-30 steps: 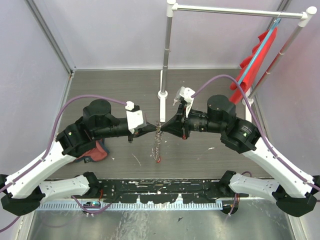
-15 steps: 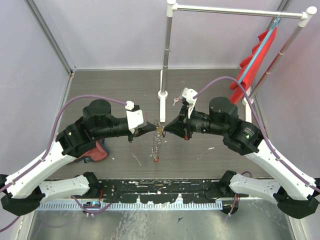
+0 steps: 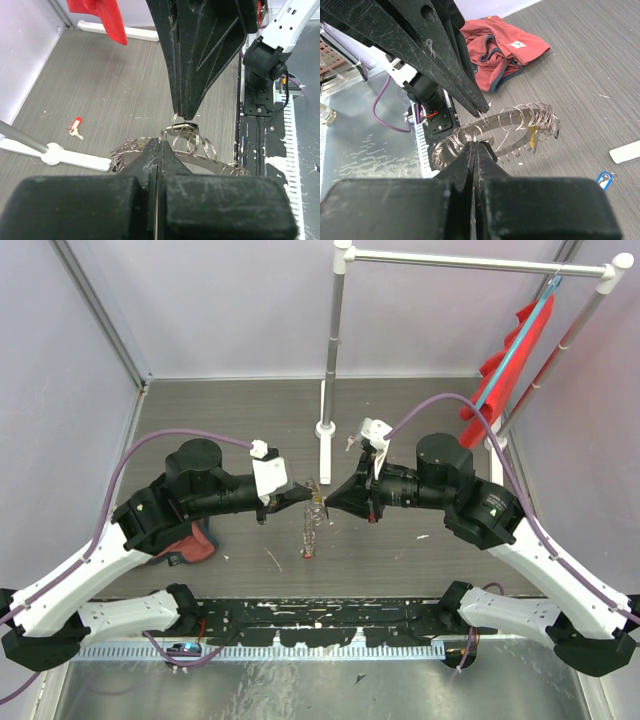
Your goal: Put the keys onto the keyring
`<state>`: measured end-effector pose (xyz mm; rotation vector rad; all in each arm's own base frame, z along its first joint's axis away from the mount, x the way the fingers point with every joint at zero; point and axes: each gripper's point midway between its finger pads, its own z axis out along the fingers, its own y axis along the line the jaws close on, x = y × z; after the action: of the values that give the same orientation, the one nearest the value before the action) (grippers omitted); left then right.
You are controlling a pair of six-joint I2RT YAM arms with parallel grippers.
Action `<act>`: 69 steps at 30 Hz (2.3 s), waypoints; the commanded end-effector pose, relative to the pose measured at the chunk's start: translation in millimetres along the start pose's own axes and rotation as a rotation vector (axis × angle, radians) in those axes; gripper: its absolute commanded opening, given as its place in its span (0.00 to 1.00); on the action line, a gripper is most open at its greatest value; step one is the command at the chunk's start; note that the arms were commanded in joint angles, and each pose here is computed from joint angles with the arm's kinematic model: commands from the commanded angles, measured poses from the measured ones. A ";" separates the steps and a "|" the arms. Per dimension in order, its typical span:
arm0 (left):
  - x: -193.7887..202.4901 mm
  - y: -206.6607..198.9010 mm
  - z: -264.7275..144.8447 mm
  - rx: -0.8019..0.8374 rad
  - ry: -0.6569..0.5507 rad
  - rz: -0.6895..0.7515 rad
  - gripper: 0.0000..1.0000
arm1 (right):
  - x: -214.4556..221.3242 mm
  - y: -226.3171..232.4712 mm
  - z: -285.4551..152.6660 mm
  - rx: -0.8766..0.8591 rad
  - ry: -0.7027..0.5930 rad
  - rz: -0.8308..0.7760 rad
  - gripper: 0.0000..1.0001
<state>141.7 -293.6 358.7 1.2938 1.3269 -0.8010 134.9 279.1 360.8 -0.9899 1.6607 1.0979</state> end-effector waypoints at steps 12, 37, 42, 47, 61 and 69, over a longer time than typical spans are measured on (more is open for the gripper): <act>-25.3 -0.4 -0.3 0.011 -0.088 0.025 0.00 | -28.9 6.2 5.2 -0.042 -0.096 -0.047 0.01; -29.2 3.5 -4.2 -0.017 -0.104 0.033 0.00 | -12.0 -7.5 -0.6 0.047 -0.067 -0.008 0.01; -28.9 3.6 -4.1 -0.017 -0.104 0.033 0.00 | -10.0 -9.3 0.1 0.054 -0.063 -0.005 0.01; -29.4 3.5 -4.4 -0.021 -0.113 0.033 0.00 | -8.6 -10.0 0.2 0.058 -0.061 -0.001 0.01; -31.0 8.2 -8.6 -0.063 -0.139 0.023 0.00 | -6.8 -1.2 -4.7 0.019 -0.060 -0.012 0.01; -32.4 9.1 -8.7 -0.071 -0.149 0.019 0.00 | -5.6 2.7 -1.6 -0.012 -0.052 -0.013 0.01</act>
<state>140.6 -294.5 366.9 1.2410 1.2936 -0.8240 138.4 279.4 357.3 -0.9534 1.6572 1.0970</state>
